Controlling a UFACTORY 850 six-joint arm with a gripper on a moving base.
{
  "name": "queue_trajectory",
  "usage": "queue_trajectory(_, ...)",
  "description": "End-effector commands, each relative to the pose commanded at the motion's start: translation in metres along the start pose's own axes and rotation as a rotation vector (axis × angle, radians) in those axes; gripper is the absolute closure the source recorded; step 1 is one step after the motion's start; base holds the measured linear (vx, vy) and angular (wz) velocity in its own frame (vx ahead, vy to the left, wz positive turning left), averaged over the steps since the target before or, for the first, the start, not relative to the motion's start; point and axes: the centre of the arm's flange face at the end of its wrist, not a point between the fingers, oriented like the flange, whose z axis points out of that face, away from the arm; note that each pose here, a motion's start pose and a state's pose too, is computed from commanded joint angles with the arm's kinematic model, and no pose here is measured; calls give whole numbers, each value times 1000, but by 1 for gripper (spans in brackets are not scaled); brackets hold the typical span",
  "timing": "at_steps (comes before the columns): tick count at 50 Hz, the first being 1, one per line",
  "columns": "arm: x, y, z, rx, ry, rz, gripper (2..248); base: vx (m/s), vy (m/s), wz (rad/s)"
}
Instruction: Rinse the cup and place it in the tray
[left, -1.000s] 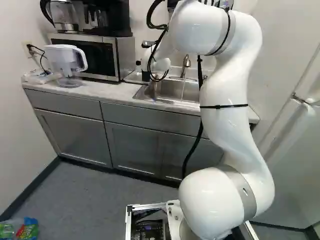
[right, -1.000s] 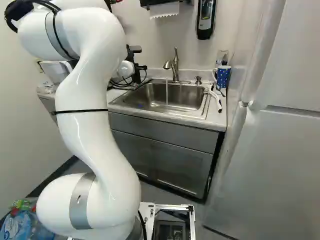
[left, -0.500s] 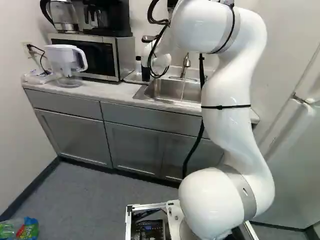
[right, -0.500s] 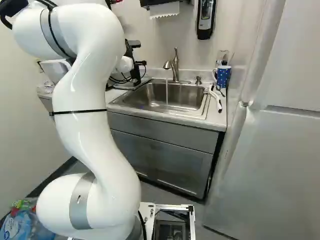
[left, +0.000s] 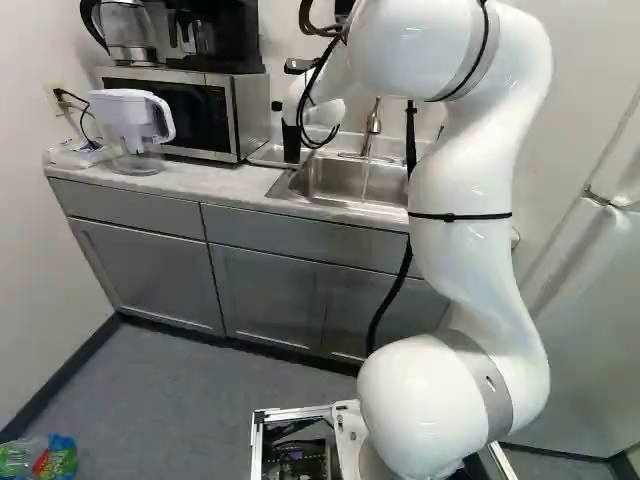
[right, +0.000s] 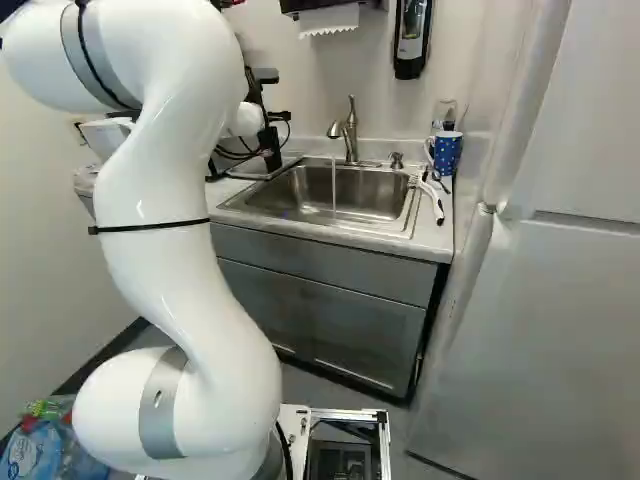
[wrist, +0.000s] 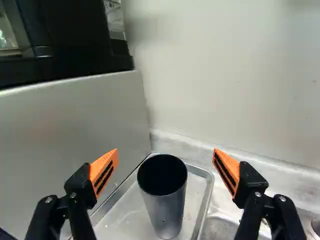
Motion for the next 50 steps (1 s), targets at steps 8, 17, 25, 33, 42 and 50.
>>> queue_trajectory(8,9,-4,-17,5,7,-1,3,0,0,0)
queue_trajectory(17,19,-8,-36,9,16,-2,3,0,0,0)
queue_trajectory(25,28,-5,-51,3,27,-1,3,0,0,0)
queue_trajectory(33,37,5,-62,-12,40,-1,3,0,0,0)
queue_trajectory(42,47,17,-75,-33,55,0,3,0,0,0)
queue_trajectory(50,56,27,-86,-52,69,1,3,0,0,0)
